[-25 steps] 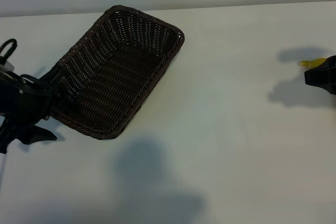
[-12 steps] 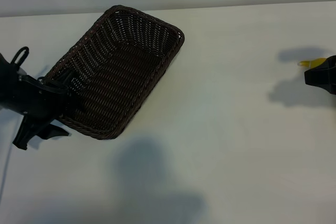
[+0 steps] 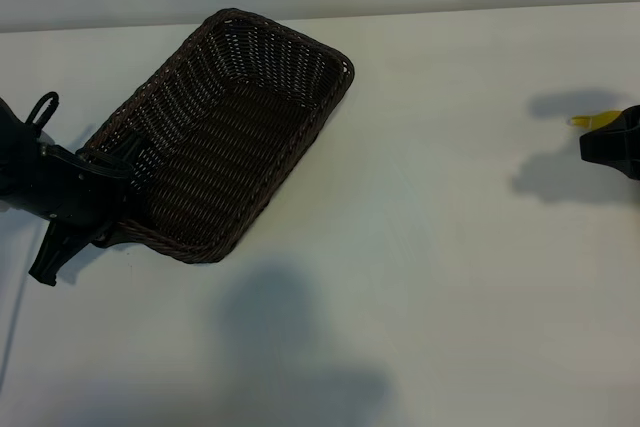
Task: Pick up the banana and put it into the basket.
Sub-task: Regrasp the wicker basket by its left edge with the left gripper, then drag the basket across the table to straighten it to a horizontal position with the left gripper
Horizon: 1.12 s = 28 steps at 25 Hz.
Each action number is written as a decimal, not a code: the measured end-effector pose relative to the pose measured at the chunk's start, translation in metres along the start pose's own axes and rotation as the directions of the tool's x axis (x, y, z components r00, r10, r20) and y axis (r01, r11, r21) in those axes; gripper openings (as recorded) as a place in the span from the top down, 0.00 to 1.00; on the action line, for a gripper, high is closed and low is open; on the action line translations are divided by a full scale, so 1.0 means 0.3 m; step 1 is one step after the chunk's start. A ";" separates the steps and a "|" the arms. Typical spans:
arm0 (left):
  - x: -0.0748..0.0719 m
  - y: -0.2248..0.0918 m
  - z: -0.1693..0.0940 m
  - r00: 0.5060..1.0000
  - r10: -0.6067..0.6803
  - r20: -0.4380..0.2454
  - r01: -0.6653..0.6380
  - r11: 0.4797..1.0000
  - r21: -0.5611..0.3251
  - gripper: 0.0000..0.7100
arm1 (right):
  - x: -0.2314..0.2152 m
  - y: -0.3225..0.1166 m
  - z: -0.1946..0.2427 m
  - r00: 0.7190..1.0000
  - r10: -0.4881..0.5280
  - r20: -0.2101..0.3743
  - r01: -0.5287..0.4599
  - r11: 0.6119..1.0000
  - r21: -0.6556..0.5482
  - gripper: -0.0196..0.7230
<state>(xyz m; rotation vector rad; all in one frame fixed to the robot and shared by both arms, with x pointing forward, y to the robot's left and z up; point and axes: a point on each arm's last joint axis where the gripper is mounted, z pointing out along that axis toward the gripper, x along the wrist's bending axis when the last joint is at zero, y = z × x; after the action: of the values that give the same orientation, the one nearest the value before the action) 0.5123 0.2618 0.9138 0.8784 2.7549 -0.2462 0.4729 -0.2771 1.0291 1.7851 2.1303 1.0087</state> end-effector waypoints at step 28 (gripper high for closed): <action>-0.378 -0.008 -0.205 0.582 0.796 0.168 -0.810 0.547 0.212 0.78 | 0.000 0.000 0.000 1.000 0.001 -0.001 -0.001 1.000 0.001 0.20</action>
<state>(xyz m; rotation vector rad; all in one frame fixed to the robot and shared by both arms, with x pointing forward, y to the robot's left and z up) 0.5898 0.2122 1.0042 2.0604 1.9698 -0.4474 0.4728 -0.2770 1.0291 1.7861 2.1310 1.0089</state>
